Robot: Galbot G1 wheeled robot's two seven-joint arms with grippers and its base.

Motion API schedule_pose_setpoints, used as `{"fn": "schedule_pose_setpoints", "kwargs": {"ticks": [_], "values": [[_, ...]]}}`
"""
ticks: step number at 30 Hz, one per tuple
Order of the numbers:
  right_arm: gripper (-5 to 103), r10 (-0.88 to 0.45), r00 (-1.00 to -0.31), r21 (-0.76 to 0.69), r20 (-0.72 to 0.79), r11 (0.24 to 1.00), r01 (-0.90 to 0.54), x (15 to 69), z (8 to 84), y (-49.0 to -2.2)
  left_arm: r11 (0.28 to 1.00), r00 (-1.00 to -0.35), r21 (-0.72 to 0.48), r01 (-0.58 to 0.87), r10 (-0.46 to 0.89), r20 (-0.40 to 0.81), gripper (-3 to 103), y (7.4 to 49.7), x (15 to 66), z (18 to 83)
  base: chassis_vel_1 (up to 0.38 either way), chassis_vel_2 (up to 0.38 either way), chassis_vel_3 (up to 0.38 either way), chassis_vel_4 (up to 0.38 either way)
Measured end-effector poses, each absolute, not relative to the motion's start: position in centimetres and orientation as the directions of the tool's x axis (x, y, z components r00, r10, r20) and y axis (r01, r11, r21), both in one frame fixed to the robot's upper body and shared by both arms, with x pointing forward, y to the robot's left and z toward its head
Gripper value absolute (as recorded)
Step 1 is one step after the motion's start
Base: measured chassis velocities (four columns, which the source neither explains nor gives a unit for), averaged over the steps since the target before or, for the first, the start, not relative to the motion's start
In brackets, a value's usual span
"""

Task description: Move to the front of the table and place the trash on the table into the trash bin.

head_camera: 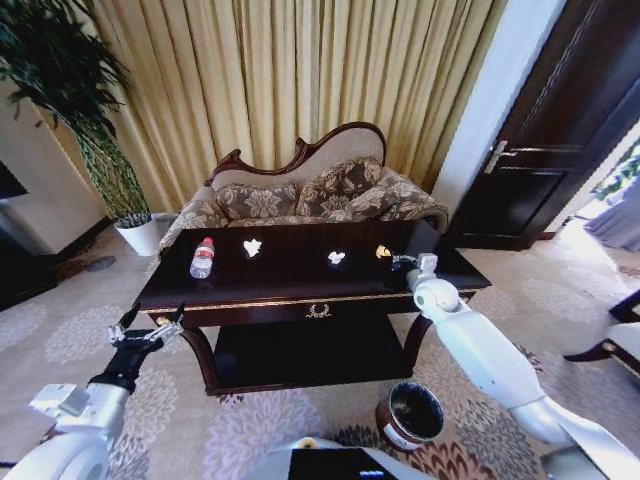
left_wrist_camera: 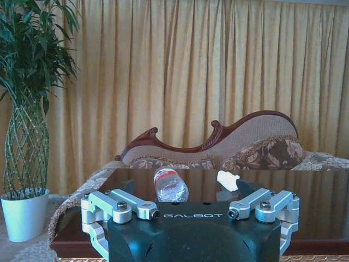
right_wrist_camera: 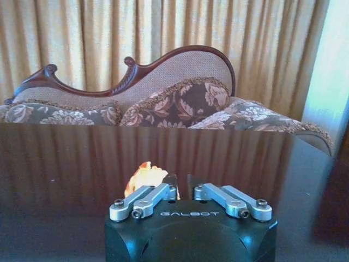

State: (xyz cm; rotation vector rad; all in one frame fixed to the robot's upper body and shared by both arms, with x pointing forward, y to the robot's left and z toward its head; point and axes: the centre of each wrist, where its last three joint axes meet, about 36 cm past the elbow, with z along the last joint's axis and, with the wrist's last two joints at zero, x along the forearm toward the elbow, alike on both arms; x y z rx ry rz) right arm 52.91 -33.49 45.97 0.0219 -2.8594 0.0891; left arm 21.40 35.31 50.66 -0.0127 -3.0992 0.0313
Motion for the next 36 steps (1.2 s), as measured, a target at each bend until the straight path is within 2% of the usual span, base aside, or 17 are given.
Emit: {"fn": "schedule_pose_setpoints", "kwargs": {"ticks": [3, 4, 6, 7, 9, 10, 12, 15, 17, 18, 19, 20, 22, 25, 36], "values": [[24, -0.035, -0.959, -0.061, 0.283, 0.997, -0.054, 52.3, 46.1, -33.3, 1.0, -0.999, -0.021, 0.008, 0.009, 0.042, 100, 35.3, 21.4, 50.6, 0.0, 0.0, 0.0, 0.0], [24, -0.035, -0.959, -0.061, 0.283, 0.997, -0.054, 52.3, 46.1, -33.3, 1.0, -0.999, -0.021, 0.008, 0.009, 0.042, 100, 35.3, 21.4, 50.6, 0.0, 0.0, 0.0, 0.0], [34, -0.051, -0.956, -0.061, 0.289, 0.996, -0.071, 52.0, 45.9, -33.0, 1.0, -0.999, -0.021, 0.01, 0.01, 0.042, 100, 35.3, 21.5, 50.6, 0.0, 0.0, 0.0, 0.0], [34, -0.051, -0.956, -0.061, 0.289, 0.996, -0.071, 52.0, 45.9, -33.0, 1.0, -0.999, -0.021, 0.01, 0.01, 0.042, 100, 35.3, 21.5, 50.6, 0.0, 0.0, 0.0, 0.0], [45, -0.054, -0.955, -0.057, 0.292, 0.996, -0.074, 52.0, 45.7, -32.6, 1.0, -0.999, -0.022, 0.008, 0.009, 0.045, 100, 35.3, 21.4, 50.6, 0.0, 0.0, 0.0, 0.0], [45, -0.054, -0.955, -0.057, 0.292, 0.996, -0.074, 52.0, 45.7, -32.6, 1.0, -0.999, -0.022, 0.008, 0.009, 0.045, 100, 35.3, 21.4, 50.6, 0.0, 0.0, 0.0, 0.0], [56, -0.055, -0.955, -0.059, 0.291, 0.995, -0.075, 52.3, 45.8, -32.5, 1.0, -0.999, -0.022, 0.008, 0.009, 0.047, 100, 35.3, 21.3, 50.5, 0.0, 0.0, 0.0, 0.0], [61, -0.054, -0.956, -0.06, 0.29, 0.995, -0.075, 52.5, 45.9, -32.4, 1.0, -0.999, -0.022, 0.008, 0.009, 0.048, 100, 35.3, 21.3, 50.5, 0.0, 0.0, 0.0, 0.0], [73, -0.05, -0.958, -0.061, 0.284, 0.996, -0.07, 52.9, 46.2, -32.2, 1.0, -0.999, -0.023, 0.008, 0.009, 0.048, 100, 35.3, 21.2, 50.5, 0.0, 0.0, 0.0, 0.0], [73, -0.05, -0.958, -0.061, 0.284, 0.996, -0.07, 52.9, 46.2, -32.2, 1.0, -0.999, -0.023, 0.008, 0.009, 0.048, 100, 35.3, 21.2, 50.5, 0.0, 0.0, 0.0, 0.0], [78, -0.048, -0.958, -0.061, 0.283, 0.996, -0.068, 53.0, 46.3, -32.2, 1.0, -0.999, -0.022, 0.008, 0.009, 0.048, 100, 35.3, 21.2, 50.5, 0.0, 0.0, 0.0, 0.0], [89, -0.047, -0.958, -0.06, 0.283, 0.996, -0.066, 53.1, 46.5, -32.1, 1.0, -0.999, -0.022, 0.008, 0.009, 0.049, 100, 35.3, 21.2, 50.5, 0.0, 0.0, 0.0, 0.0], [89, -0.048, -0.958, -0.059, 0.282, 0.996, -0.067, 53.1, 46.6, -32.0, 1.0, -0.999, -0.021, 0.008, 0.009, 0.049, 100, 35.3, 21.2, 50.4, 0.0, 0.0, 0.0, 0.0], [99, -0.054, -0.959, -0.054, 0.279, 0.996, -0.072, 53.4, 46.8, -31.4, 1.0, -0.999, -0.022, 0.009, 0.01, 0.051, 100, 35.2, 21.1, 50.2, 0.0, 0.0, 0.0, 0.0], [100, -0.032, -0.954, -0.024, 0.299, 0.999, -0.041, 55.2, 45.8, -29.8, 1.0, -0.999, -0.012, 0.004, 0.005, 0.042, 100, 35.8, 21.3, 50.7, 0.0, 0.0, 0.0, 0.0]]}}
